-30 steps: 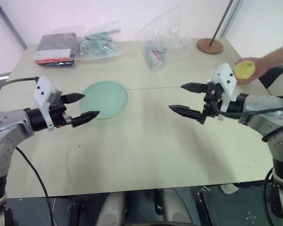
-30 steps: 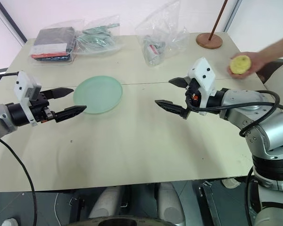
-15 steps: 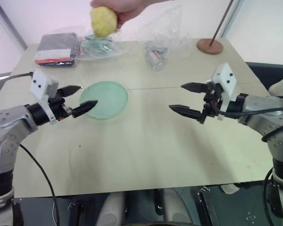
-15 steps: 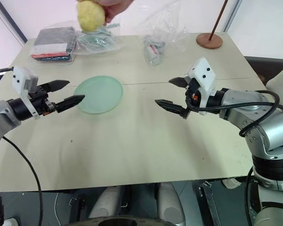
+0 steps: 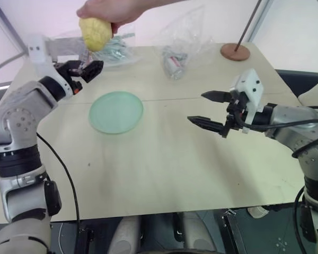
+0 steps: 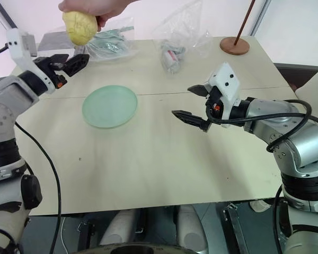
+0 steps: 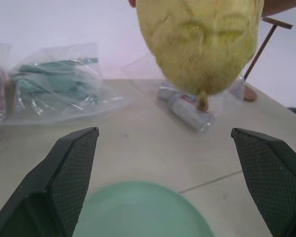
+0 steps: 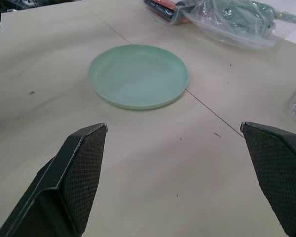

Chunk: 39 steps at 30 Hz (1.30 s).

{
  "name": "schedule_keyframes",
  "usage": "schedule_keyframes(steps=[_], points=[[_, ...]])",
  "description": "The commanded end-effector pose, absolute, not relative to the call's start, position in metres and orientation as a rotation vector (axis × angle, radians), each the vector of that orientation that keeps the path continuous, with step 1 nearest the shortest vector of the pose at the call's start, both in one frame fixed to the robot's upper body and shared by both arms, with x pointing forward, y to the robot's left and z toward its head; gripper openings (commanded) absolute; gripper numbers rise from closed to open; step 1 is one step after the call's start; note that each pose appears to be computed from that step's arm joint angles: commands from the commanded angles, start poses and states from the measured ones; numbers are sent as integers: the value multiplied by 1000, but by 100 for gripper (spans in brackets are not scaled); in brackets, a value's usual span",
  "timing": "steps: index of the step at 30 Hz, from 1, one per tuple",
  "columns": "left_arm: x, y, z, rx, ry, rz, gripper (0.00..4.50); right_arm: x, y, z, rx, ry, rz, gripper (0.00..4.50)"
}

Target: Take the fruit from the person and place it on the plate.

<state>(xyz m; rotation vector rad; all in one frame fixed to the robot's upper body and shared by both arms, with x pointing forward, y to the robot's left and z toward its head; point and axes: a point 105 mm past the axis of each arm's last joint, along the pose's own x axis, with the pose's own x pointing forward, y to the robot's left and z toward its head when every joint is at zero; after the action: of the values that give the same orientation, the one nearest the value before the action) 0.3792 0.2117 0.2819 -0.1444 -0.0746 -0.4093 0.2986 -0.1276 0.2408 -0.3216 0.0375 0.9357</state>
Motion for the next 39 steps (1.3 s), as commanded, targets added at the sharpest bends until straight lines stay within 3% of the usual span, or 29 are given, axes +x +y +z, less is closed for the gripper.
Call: schedule_keyframes(steps=[1, 13, 24, 28, 39], points=[[383, 207, 304, -92, -156, -413, 450, 293, -124, 253, -343, -30, 936, 444], [395, 194, 325, -43, -228, -453, 450, 291, -125, 253, -342, -36, 921, 444], [398, 190, 322, -14, -239, -460, 450, 291, -125, 254, -348, -36, 924, 444], [398, 191, 321, -17, -243, -455, 282, 291, -125, 254, -349, -34, 926, 450], [395, 195, 316, -24, -213, -462, 274, 290, -126, 253, -347, -24, 923, 450]])
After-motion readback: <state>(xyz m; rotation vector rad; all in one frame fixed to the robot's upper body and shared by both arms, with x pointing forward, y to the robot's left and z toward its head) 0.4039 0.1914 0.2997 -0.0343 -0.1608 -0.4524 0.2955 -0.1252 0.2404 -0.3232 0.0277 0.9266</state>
